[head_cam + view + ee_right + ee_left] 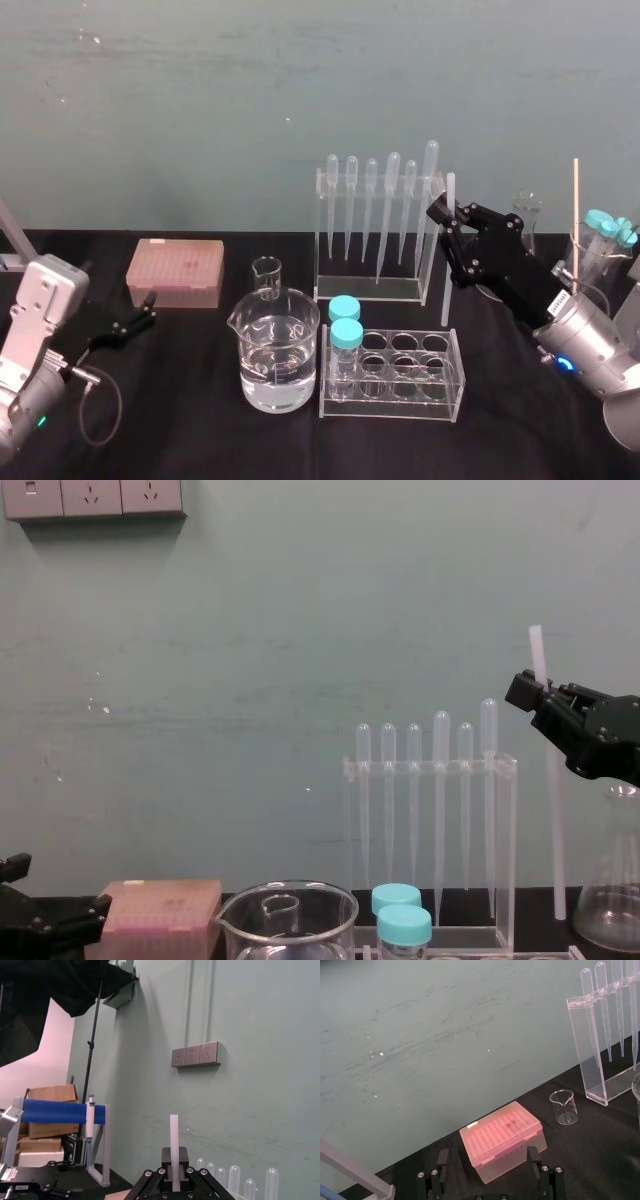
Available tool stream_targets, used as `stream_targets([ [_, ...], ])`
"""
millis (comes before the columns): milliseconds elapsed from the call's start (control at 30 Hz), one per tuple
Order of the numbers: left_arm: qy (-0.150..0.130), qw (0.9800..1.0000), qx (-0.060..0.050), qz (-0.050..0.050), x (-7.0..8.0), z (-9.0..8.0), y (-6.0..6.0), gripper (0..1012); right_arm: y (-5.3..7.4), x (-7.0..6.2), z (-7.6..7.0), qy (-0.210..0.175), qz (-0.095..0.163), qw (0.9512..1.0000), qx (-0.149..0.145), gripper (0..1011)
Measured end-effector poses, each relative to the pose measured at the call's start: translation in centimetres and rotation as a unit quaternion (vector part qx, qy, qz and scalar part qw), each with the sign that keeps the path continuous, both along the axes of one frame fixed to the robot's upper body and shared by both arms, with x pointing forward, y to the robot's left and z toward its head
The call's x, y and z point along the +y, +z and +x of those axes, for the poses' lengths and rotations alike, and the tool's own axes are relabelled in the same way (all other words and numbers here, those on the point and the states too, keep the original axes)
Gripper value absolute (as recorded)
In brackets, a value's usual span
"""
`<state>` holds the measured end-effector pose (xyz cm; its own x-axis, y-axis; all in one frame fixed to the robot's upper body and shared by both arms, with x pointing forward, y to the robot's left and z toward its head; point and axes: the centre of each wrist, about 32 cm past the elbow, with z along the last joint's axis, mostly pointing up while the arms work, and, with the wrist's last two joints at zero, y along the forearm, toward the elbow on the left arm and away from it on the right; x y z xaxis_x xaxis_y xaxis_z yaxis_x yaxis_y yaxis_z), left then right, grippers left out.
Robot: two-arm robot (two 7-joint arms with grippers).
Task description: Pick up the stirring rod with one hand, then place it down.
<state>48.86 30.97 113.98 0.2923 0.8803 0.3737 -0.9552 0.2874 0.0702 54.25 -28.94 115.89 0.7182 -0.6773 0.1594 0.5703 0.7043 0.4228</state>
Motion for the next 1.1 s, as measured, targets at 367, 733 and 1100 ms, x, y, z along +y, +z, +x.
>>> stream_targets([
  [367, 0.0, 1.0, 0.0, 0.0, 0.0, 0.0, 0.0, 1000, 0.0, 0.02, 0.0, 0.0, 0.0, 1.0, 0.0, 67],
  [733, 0.0, 1.0, 0.0, 0.0, 0.0, 0.0, 0.0, 1000, 0.01, 0.02, 0.0, 0.0, 0.0, 1.0, 0.0, 67],
  [1100, 0.0, 1.0, 0.0, 0.0, 0.0, 0.0, 0.0, 1000, 0.0, 0.01, 0.0, 0.0, 0.0, 1.0, 0.0, 67],
])
